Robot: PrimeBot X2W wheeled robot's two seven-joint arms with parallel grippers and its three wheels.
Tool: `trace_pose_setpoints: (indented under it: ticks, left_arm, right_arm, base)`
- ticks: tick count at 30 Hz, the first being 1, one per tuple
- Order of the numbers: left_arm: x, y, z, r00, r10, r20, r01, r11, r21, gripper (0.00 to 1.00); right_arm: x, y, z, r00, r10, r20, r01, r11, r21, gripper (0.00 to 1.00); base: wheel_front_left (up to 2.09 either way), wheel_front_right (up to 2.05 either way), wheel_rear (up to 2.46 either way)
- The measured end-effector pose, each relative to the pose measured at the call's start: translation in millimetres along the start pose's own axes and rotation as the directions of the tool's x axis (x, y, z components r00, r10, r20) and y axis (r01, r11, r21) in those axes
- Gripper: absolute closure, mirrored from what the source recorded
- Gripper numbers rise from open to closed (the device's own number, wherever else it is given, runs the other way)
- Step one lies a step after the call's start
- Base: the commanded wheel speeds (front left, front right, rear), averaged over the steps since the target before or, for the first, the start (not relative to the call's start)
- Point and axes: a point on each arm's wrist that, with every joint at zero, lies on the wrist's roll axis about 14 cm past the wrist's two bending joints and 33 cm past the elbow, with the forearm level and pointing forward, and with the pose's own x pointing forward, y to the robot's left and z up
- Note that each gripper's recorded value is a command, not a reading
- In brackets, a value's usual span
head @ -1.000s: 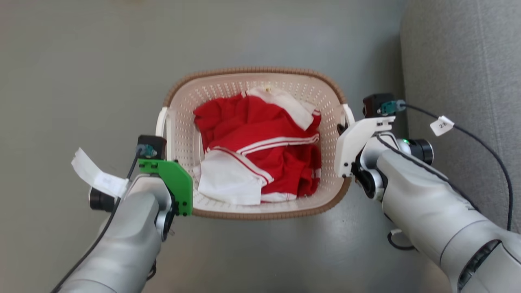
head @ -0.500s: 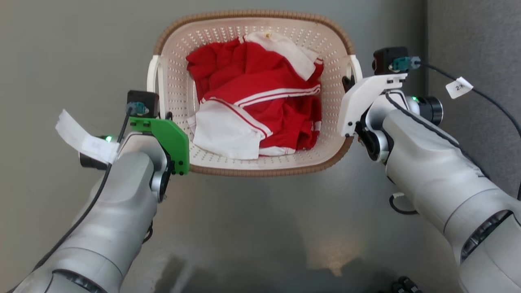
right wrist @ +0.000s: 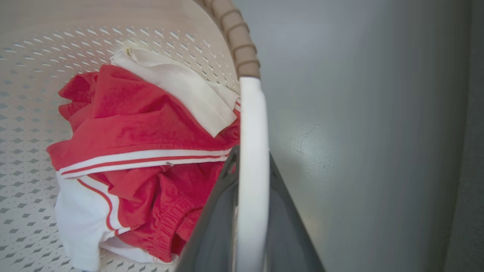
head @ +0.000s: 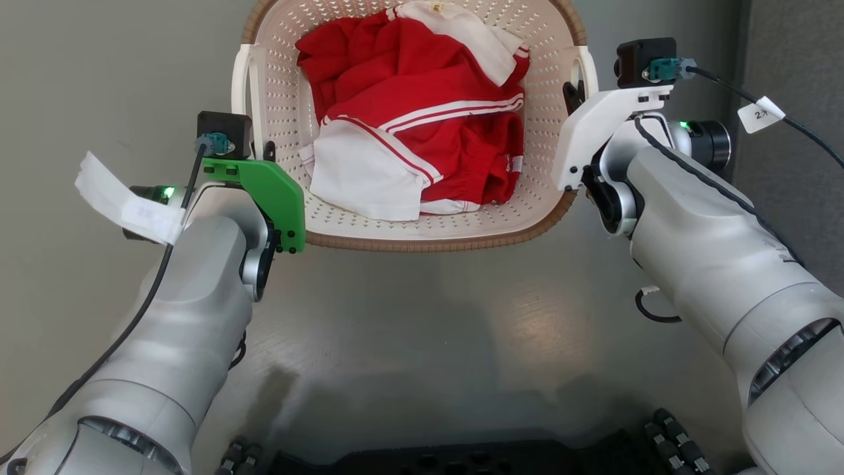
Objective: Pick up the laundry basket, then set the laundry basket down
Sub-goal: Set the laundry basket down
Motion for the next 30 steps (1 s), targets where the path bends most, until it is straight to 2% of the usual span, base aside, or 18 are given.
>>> trace_pose_setpoints:
  ticks: [26, 27, 29, 30]
  left_arm:
    - [17, 5, -12, 1.0, -0.001, -0.003, 0.001, 1.0, -0.003, 1.0]
    - [17, 5, -12, 1.0, -0.001, -0.004, 0.001, 1.0, -0.003, 0.93]
    - [17, 5, -13, 1.0, -0.001, -0.006, 0.001, 1.0, -0.003, 0.73]
    - [17, 5, -13, 1.0, -0.001, -0.007, 0.001, 1.0, -0.003, 0.65]
  right_arm:
    - [18, -4, -11, 1.0, 0.0, -0.003, 0.0, 1.0, -0.012, 0.99]
    - [18, -4, -12, 1.0, 0.0, -0.004, 0.0, 1.0, -0.013, 0.97]
    - [18, -4, -12, 1.0, 0.0, -0.005, 0.0, 1.0, -0.014, 0.94]
    - [19, -4, -12, 1.0, 0.0, -0.005, -0.001, 1.0, -0.015, 0.83]
  base:
    - [0.0, 0.0, 0.0]
    - [0.0, 0.0, 0.0]
    - [0.0, 0.0, 0.0]
    - [0.0, 0.0, 0.0]
